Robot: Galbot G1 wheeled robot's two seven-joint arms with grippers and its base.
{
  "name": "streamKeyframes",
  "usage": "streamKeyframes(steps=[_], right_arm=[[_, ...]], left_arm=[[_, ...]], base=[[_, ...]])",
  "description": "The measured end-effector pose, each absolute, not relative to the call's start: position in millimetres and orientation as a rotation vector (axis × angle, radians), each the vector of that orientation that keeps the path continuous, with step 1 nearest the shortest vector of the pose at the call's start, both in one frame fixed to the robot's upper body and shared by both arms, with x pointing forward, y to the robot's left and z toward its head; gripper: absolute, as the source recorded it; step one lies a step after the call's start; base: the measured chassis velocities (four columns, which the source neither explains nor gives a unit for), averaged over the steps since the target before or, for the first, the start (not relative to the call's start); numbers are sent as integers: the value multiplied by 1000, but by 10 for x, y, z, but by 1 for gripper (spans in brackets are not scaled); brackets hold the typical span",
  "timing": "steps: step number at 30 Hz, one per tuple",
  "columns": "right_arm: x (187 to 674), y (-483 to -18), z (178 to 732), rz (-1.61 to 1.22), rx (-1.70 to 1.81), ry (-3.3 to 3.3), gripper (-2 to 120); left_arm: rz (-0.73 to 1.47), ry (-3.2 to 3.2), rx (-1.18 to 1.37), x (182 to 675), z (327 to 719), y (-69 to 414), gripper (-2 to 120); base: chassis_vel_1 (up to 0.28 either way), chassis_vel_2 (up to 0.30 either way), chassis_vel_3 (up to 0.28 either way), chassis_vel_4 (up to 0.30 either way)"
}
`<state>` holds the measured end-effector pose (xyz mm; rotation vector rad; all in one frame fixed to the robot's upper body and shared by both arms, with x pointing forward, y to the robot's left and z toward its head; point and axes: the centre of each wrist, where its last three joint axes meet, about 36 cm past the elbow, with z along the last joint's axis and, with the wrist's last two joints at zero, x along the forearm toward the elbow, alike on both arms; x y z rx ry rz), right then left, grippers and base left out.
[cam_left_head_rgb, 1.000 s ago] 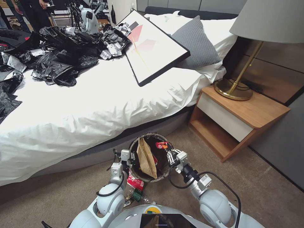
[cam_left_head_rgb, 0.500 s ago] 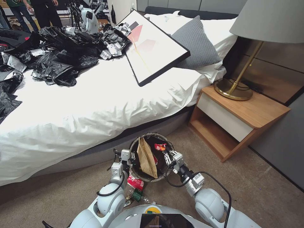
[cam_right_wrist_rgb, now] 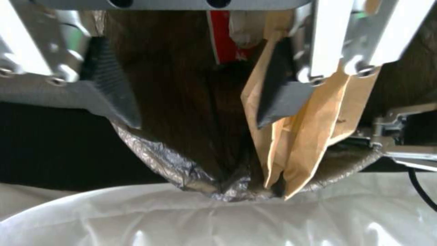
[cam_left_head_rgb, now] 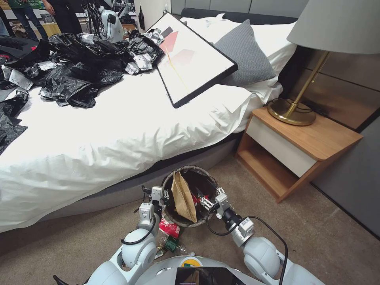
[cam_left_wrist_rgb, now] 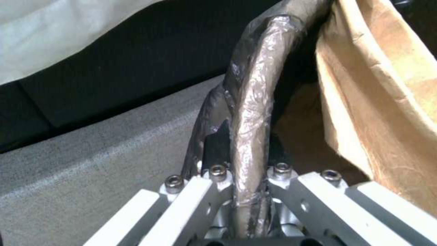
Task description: Pick up the trash bin, then pick up the garbage from the floor and place it into the trash bin.
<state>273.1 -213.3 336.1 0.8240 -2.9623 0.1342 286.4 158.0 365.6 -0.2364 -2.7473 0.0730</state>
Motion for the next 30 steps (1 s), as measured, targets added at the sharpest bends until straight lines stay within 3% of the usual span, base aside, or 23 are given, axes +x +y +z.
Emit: streamKeyframes(steps=[7,10,16,23,30], right_arm=[[2723,-2119,3409,127,821,-2969,96],[2728,-2121,3426,127,814,-2975,100],[2782,-2147,3718,100,759,-3093,100],[2926,-2198,4259,48,436,-3277,100],[2928,-2334,4313,94,151,-3324,100]], left_arm=[[74,-2748,-236,2870,3658,1577,0],[74,-2749,-236,2876,3657,1578,0],[76,-2747,-235,2876,3653,1575,0],[76,-2746,-232,2849,3661,1590,0],[76,-2751,-229,2822,3688,1604,0]], base=[[0,0,0,0],[0,0,0,0],[0,0,0,0],[0,0,0,0],[0,0,0,0]])
